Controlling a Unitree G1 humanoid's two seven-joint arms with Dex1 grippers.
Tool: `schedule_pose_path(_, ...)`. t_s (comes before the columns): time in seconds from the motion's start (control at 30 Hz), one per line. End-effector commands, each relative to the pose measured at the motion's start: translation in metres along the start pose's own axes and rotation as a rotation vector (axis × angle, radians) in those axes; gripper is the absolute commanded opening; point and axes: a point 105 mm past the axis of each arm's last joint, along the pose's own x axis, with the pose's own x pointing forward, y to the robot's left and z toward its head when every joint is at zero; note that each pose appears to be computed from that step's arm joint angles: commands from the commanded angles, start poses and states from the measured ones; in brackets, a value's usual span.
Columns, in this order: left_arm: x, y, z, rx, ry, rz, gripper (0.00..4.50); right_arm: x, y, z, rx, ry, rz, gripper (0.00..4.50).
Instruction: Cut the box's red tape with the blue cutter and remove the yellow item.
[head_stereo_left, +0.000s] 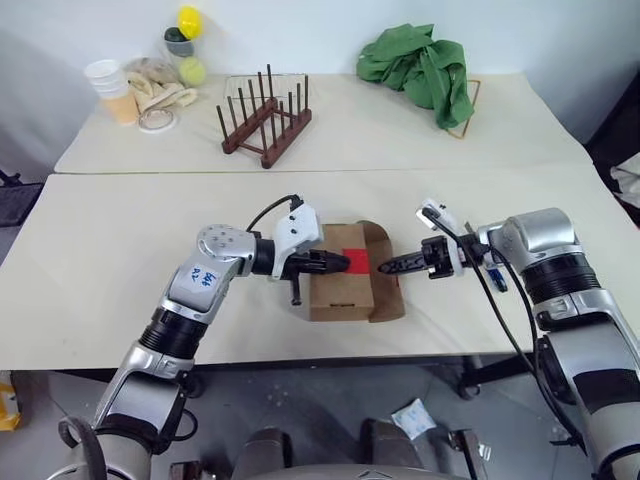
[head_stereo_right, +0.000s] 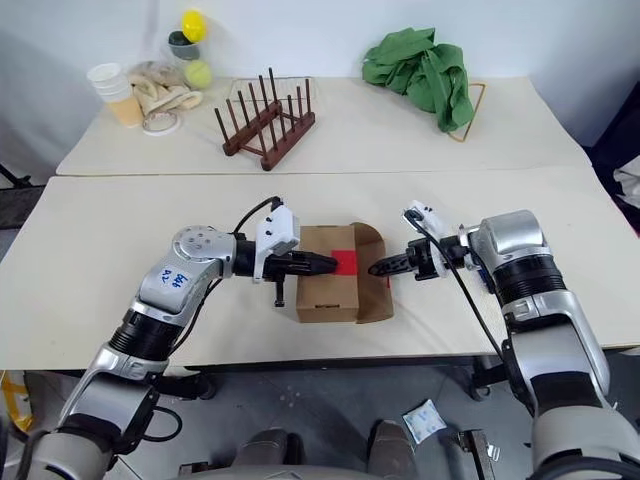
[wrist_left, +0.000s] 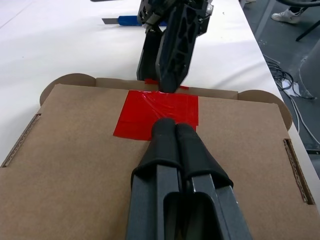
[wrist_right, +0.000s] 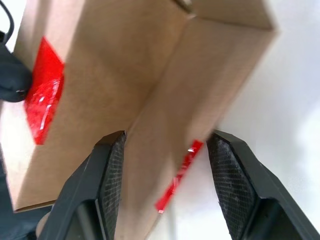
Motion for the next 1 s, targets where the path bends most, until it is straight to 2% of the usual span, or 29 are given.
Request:
schedule_pose_path(0.03,0.001,-0.006,-0.021,-0.063,0.058,-0.010,0.00,0.013,0.004,-0.006,0.034,0.034,0.030,2.59)
schedule_pose_path(0.33,-0.001,-0.006,-0.022,-0.065,0.060,-0.003,0.00,0.020,0.006,-0.009,0.047,0.050,0.058,2.59)
schedule_pose_path(0.43,-0.001,-0.006,-0.022,-0.065,0.060,0.001,0.00,0.021,0.000,-0.012,0.043,0.061,0.030,2.04)
schedule_pose_path(0.63,-0.001,-0.006,-0.023,-0.064,0.060,0.008,0.00,0.025,-0.002,-0.012,0.041,0.055,0.030,0.01)
schedule_pose_path(0.83,0.003,-0.011,-0.023,-0.065,0.051,-0.006,0.00,0.028,0.000,-0.017,0.044,0.062,0.033,0.01)
schedule_pose_path(1.0,0.007,-0.012,-0.024,-0.067,0.038,-0.012,0.00,0.006,0.002,-0.006,0.047,0.032,-0.003,0.01)
